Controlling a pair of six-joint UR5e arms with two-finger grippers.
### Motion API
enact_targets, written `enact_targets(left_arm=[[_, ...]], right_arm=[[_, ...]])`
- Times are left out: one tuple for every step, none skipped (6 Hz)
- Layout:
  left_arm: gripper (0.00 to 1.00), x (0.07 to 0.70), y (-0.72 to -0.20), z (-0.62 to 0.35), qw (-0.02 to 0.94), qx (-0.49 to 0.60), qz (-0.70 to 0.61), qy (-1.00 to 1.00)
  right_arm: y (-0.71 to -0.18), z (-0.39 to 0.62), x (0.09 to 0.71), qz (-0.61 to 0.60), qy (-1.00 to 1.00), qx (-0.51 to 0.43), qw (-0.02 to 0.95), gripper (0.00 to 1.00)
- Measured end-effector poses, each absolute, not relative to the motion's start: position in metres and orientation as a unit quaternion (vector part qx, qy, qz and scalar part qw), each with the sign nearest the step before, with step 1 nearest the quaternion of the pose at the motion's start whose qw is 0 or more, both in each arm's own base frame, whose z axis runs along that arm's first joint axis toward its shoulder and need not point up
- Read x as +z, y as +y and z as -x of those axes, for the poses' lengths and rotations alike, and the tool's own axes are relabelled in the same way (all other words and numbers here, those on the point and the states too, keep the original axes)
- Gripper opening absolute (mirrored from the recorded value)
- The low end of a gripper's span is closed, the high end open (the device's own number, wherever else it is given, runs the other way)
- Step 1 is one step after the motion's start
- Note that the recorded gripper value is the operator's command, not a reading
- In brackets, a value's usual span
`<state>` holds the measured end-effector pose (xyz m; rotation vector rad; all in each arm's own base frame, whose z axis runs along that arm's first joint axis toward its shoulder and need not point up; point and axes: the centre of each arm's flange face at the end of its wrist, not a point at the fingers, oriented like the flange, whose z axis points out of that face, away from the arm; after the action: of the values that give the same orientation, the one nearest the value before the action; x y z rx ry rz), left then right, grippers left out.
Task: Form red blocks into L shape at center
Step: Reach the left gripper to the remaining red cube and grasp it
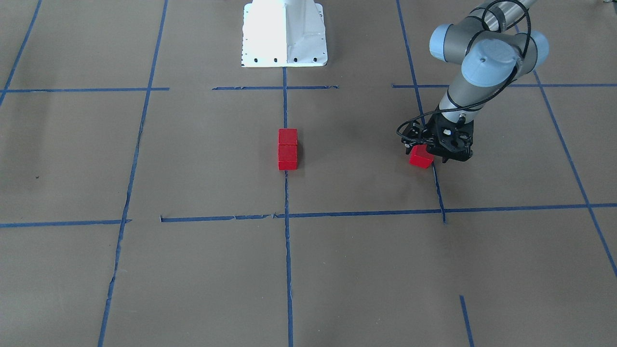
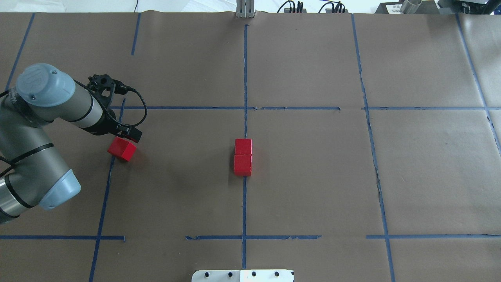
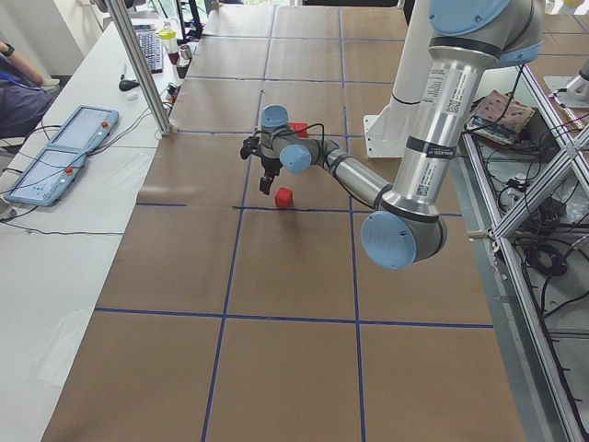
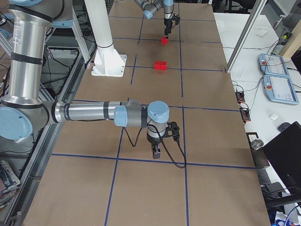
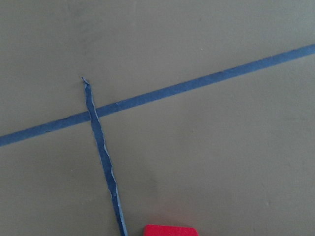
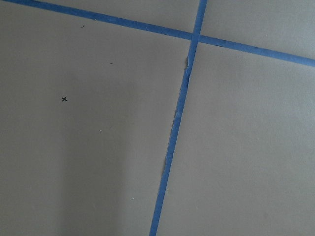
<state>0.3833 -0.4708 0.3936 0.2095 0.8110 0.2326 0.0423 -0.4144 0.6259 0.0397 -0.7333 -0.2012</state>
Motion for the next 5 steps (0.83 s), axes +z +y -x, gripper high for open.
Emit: enact_targets(left_arm=[[1.00,0.395,-0.468,-0.388,0.908,0.114,-0.099,0.392],[1.00,0.398,-0.468,-0.391,0.909,0.115,-0.097,0.389],[1.00,0.405,-0.469,-0.393,0.911,0.115,-0.093,0.385],[1.00,0.414,-0.471,-0.396,0.914,0.115,-0.086,0.380],[0.93,0.421,-0.472,-0.400,0.916,0.115,-0.080,0.375]], right_arm=[[-0.414,-0.042,0.626,-0.019,-0.358,-0.098,0.928,1.00],[-0.414,-0.042,0.626,-0.019,-0.358,-0.098,0.928,1.00],[-0.414,-0.042,0.626,-0.019,-0.358,-0.098,0.928,1.00],[-0.414,-0.042,0.626,-0.019,-0.358,-0.098,0.928,1.00],[-0.414,-0.042,0.627,-0.018,-0.358,-0.098,0.928,1.00]])
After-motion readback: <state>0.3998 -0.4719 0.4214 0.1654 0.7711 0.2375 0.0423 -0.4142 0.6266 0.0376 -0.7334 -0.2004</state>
